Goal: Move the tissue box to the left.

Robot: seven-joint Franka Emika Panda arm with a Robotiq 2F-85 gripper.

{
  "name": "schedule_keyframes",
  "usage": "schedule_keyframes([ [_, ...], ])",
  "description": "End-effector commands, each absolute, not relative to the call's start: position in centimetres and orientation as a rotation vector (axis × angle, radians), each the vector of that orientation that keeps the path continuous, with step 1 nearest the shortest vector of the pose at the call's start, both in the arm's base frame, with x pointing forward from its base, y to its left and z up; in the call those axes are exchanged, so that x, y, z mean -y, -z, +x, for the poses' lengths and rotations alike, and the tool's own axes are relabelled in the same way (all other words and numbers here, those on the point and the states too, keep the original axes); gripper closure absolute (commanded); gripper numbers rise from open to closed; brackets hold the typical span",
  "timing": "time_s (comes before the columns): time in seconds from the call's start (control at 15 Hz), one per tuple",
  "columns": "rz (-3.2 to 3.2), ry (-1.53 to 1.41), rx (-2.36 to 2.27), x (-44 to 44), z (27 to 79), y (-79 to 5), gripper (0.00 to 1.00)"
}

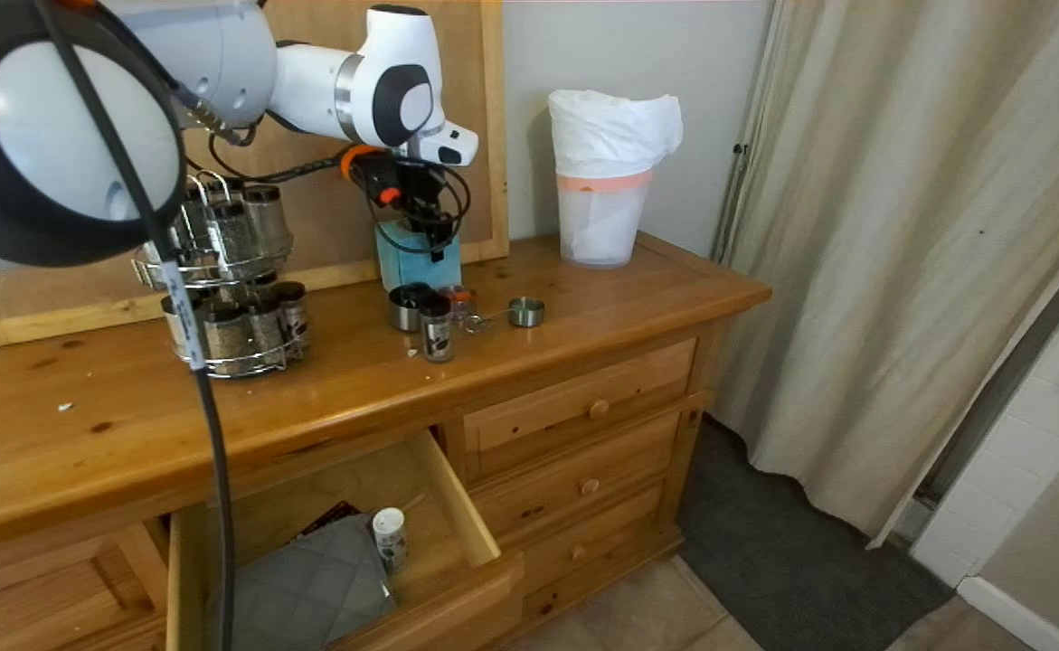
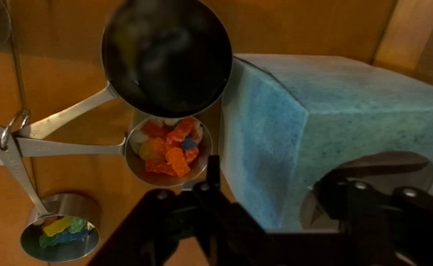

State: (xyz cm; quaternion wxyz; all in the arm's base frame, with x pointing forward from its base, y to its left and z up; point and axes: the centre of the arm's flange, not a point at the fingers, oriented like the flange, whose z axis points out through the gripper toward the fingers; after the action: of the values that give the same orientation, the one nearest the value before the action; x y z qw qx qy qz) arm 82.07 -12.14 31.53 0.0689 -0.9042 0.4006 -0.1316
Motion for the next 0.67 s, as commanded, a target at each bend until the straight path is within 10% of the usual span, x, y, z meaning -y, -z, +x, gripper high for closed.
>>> schedule_keyframes([
  [0.0,-2.705,0.433,-1.235,13.3,83.8,-32.1,0.67],
  [0.33,-2.657,0.505,-1.253,14.4,81.9,-34.4,0.99],
  [0.6,-2.610,0.595,-1.257,14.8,80.7,-36.2,0.98],
])
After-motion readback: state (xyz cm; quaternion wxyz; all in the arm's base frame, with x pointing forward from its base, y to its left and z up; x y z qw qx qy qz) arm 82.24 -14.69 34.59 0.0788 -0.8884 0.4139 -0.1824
